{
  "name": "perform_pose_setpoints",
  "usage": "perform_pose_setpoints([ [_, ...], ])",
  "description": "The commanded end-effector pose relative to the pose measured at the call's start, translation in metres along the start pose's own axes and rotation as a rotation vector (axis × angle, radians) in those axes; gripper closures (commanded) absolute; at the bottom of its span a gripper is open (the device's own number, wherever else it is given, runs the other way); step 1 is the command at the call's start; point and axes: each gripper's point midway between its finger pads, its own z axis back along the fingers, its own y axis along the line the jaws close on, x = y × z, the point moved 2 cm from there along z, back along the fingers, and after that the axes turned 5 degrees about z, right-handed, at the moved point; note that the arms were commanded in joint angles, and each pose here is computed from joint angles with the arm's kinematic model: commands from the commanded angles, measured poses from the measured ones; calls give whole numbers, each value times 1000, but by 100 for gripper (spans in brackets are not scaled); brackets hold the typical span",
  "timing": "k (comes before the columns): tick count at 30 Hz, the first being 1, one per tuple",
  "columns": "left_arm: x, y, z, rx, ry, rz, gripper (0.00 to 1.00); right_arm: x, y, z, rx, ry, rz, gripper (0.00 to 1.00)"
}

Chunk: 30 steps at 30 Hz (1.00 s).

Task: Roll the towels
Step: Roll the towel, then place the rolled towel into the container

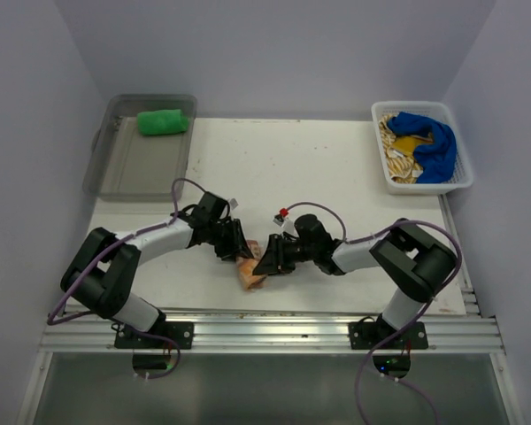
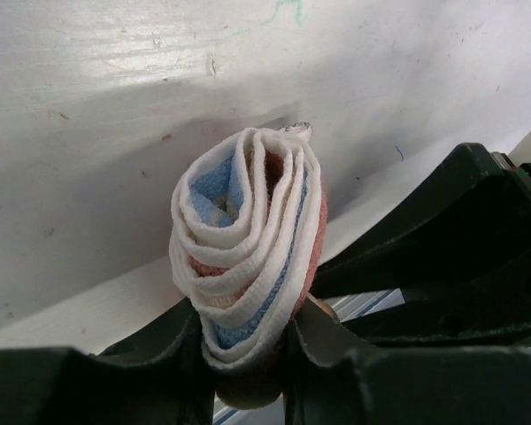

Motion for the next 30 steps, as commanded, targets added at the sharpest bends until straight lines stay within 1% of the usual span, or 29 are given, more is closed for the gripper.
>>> perform_pose_setpoints([
  [1,12,-19,14,-14,-56,-14,75,-3,-20,11,-183,-3,43,58],
  [2,13,-18,15,-4,-66,-13,80,6,-13,12,-214,-21,87,54],
  [3,14,-17,15,3,-70,-7,81,3,-12,24,-277,-2,131,47],
  [4,13,-15,16,12,-69,-2,81,12,-16,30,-352,-42,164,45],
  [5,13,-13,15,23,-73,4,82,23,-7,34,-379,-69,202,43],
  [6,13,-12,15,31,-76,11,82,17,-6,45,-432,-39,233,40],
  [7,13,-11,15,37,-79,17,83,31,-2,51,-488,-86,265,40],
  [8,14,-10,15,43,-85,27,83,30,2,54,-518,-84,294,40],
  [9,14,-9,15,45,-85,29,83,26,0,62,-586,-64,328,39],
  [10,14,-9,15,46,-86,32,83,41,12,69,-649,-132,389,38],
  [11,14,-9,15,47,-89,35,83,34,22,67,-679,-125,458,38],
  [12,14,-9,14,50,-88,38,83,29,24,72,-729,-99,506,38],
  [14,15,-8,13,52,-91,47,83,29,43,67,-776,-117,599,38],
  [18,14,-7,12,61,-87,64,83,23,61,56,-846,-98,732,39],
  [21,14,-4,11,65,-89,74,82,14,69,37,-875,-72,816,39],
  [23,13,-4,12,65,-90,80,82,9,78,26,-871,-66,856,39],
  [24,13,-4,12,68,-94,83,82,7,73,19,-893,-49,878,39],
  [26,13,-3,12,68,-94,92,82,5,79,10,-884,-53,904,39],
  [30,12,-3,12,66,-99,103,82,4,71,-2,-907,-49,930,38],
])
